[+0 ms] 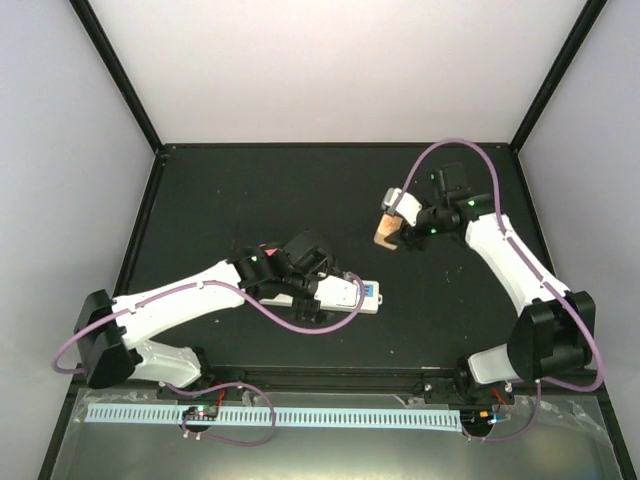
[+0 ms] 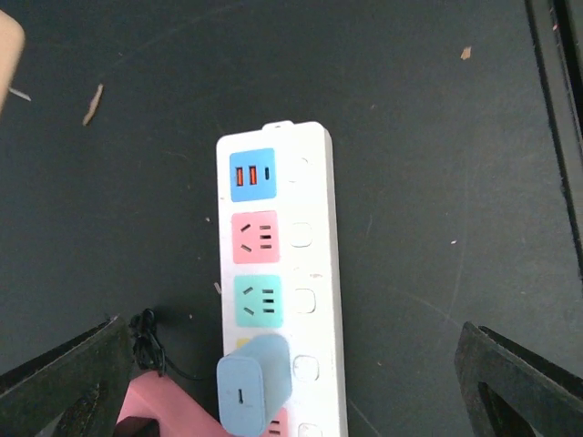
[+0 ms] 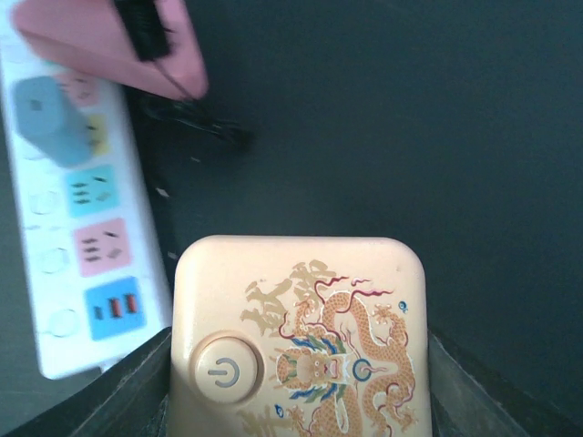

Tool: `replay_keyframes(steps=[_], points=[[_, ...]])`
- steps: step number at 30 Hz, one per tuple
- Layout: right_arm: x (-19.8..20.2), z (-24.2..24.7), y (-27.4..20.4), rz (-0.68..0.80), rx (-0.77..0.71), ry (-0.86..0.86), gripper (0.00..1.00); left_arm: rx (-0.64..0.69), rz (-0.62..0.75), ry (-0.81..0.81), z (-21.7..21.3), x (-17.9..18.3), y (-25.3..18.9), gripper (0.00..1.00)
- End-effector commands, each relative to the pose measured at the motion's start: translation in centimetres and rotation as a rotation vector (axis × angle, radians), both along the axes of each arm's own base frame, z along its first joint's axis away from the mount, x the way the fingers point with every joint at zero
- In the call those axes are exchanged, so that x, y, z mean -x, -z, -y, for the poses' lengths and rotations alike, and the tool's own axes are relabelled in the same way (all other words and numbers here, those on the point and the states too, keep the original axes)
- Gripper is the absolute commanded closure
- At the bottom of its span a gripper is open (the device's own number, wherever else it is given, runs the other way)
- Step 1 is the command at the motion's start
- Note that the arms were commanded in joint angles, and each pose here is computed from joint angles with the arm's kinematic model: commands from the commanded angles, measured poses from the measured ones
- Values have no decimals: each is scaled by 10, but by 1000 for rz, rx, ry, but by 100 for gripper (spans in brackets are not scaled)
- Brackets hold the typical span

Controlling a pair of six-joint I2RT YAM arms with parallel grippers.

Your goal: Pull the plug off the socket

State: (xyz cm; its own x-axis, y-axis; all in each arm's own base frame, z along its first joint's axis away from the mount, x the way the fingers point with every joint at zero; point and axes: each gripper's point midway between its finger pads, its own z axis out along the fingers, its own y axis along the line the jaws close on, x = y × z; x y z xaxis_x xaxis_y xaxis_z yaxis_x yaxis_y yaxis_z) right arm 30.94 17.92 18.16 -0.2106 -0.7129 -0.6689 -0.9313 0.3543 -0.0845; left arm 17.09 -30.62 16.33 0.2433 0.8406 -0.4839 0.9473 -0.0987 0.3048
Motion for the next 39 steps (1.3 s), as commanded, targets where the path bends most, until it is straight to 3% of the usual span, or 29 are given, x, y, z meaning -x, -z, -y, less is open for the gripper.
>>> replay_keyframes(steps=[1, 8, 19, 33, 39], points=[[-27, 40, -2, 7, 124, 97, 52, 36, -24, -1, -10, 12, -26, 1], [-86, 108, 18, 64, 498, 234, 50, 115, 50, -92, -29, -6, -41, 1], [-164, 160, 49, 104, 824, 273, 50, 225, 35, -162, -49, -14, -55, 1], [-179, 191, 100, 27, 1118, 89, 45, 259, 43, -183, -57, -18, -57, 1], [-182, 194, 117, -11, 1157, 61, 40, 270, 51, -184, -60, -16, -55, 1]])
